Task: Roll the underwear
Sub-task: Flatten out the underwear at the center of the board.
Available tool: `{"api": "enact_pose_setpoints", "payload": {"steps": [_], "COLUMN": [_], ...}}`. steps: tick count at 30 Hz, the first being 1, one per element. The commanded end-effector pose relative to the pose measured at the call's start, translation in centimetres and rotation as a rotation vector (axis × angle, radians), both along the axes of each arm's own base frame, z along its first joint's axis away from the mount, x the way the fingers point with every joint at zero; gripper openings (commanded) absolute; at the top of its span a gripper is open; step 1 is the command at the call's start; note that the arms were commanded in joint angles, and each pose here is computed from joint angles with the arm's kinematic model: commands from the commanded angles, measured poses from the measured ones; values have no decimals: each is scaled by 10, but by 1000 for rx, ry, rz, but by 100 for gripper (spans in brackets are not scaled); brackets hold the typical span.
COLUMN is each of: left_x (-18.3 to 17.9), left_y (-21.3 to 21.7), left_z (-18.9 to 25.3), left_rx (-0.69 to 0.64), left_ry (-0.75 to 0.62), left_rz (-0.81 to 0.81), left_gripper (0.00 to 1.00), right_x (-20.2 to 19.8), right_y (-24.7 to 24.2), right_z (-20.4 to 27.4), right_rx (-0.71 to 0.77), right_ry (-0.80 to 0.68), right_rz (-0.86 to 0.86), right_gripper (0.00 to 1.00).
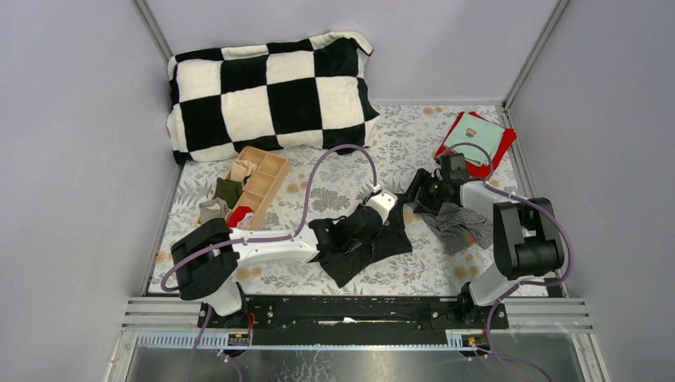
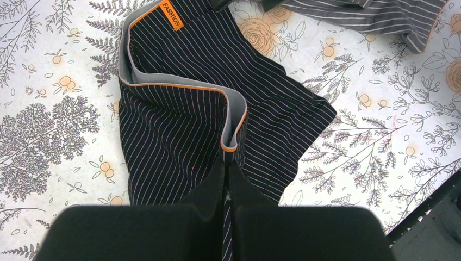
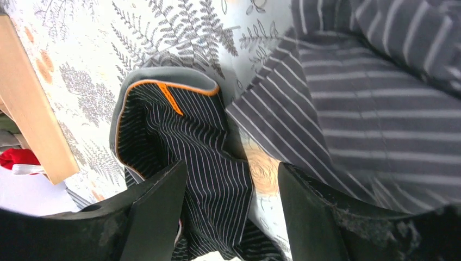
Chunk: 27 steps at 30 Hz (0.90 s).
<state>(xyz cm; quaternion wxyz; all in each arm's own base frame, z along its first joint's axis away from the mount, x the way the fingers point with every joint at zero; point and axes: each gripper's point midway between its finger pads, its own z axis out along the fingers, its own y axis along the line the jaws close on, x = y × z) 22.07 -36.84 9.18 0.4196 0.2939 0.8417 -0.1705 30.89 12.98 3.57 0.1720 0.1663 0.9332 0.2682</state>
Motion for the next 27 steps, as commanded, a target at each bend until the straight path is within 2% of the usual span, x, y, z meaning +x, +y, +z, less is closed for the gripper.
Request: {"api": "enact_pose_setpoints", "payload": {"steps": [1,8,13,19,23,27], "left_x": [3,2,1,7,17,31], "left_y": [2,2,8,16,29,47], "left_z": [4,4,0,4,9,25], "left_rx": [-21,-24,-5,-48,-91,-137], "left_ry": [-5,-2,5,28,56,53], "left_rz": [15,13,22,56,99,149], "left_gripper": [0,0,0,0,0,0], "right_x": [36,52,52,53,54,53], "right_y": [19,25,27,29,32,28], "right_z": [19,-1,-9,0,17,39], "right_rx": [116,149,150,169,193,165], "right_ry": [-105,-73,-58,-101,-163,-228], "right_rz": [30,20,28,41,64,58], "right_gripper": [68,57,45,26,8,0]}}
